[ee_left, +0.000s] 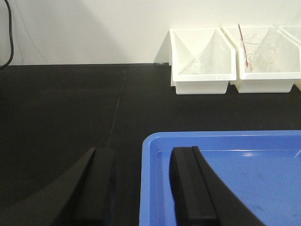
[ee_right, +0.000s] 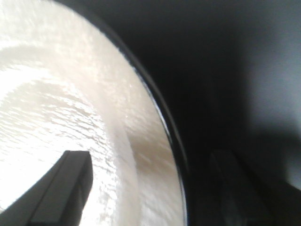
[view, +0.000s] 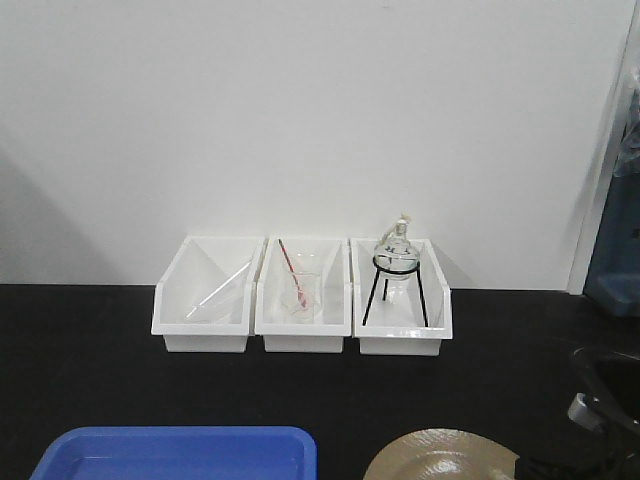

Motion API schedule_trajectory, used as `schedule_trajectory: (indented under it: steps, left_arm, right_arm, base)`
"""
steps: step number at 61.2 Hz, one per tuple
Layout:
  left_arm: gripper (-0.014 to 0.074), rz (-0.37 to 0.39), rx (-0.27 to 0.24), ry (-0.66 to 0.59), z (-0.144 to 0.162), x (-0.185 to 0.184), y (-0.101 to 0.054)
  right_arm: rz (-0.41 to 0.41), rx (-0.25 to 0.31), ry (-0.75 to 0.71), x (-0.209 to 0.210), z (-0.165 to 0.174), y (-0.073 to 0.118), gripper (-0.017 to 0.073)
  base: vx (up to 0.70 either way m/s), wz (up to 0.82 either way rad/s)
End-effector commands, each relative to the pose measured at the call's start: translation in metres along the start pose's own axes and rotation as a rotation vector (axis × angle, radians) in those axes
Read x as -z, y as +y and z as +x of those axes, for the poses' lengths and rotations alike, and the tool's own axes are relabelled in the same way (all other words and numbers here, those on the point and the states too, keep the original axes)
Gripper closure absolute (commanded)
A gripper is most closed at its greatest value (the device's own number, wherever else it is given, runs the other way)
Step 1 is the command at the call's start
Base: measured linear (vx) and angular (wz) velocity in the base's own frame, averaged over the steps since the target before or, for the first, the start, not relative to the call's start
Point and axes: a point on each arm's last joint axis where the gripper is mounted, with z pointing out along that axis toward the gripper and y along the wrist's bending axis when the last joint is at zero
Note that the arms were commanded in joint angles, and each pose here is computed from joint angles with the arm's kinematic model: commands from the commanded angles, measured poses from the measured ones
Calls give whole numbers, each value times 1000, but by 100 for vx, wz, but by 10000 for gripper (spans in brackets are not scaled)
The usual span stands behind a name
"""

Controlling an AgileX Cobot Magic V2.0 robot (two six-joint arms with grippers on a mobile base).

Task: Place disk in tray to left cabinet
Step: 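Grasp the beige plate rim with the right gripper and lift it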

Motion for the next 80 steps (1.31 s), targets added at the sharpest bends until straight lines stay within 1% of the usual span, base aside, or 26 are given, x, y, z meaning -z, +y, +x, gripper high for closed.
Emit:
schedule_trajectory:
  steps: [1,6,11,19,23,27,34,44,51,58,69,71,73,78,80]
  left_arm:
    - [182,-15,2,-100,-16,1,2]
    - [182,-16,2,-100,-16,1,2]
    - [182,-16,2,-100,-16,1,2]
    - [182,-16,2,-100,-16,1,2]
    - [182,-15,2,-100,-16,1,2]
    - [182,-15,2,-100,-16,1,2]
    - [182,-15,2,-100,-16,1,2]
    - [182,-15,2,-100,-16,1,2]
    - [182,-15,2,-100,-16,1,2]
    - [182,-15,2,-100,-16,1,2]
    - [182,-13,10,-100,-16,1,2]
    - [182,-13,10,-100,-16,1,2]
    - [182,-13,10,-100,-16,1,2]
    - [182,-13,10,-100,-16,1,2]
    - [182,-13,10,-100,-16,1,2]
  right_arm:
    - [-37,35,-54,7,-10,5,8]
    - [-31,57,-37,1,-10,3,32]
    - [-30,72,-28,-1,-10,2,90]
    - [-47,63,-16,1,-8,4,249]
    - [-63,54,-15,4,-7,7,351]
    - [-74,48,-25,7,-8,9,431]
    - [-80,59,-68,18,-9,13,568]
    - [-93,76,-151,38,-11,21,569]
    - [-129,65,-204,54,-11,28,567]
    - [-181,36,-263,70,-11,37,568]
    - [-216,26,-325,84,-11,43,565]
    - [-224,17,-328,85,-11,43,565]
    - [-243,-4,-329,85,-11,45,565]
    - [-343,-96,-330,88,-12,52,565]
    - [-384,-108,-328,88,-12,57,565]
  base:
    - [0,0]
    - [0,0]
    - [0,0]
    - [0,0]
    - [0,0]
    - [0,0]
    - [0,0]
    - [0,0]
    - [0,0]
    - [0,0]
    - [0,0]
    - [0,0]
    - [0,0]
    - [0,0]
    - [0,0]
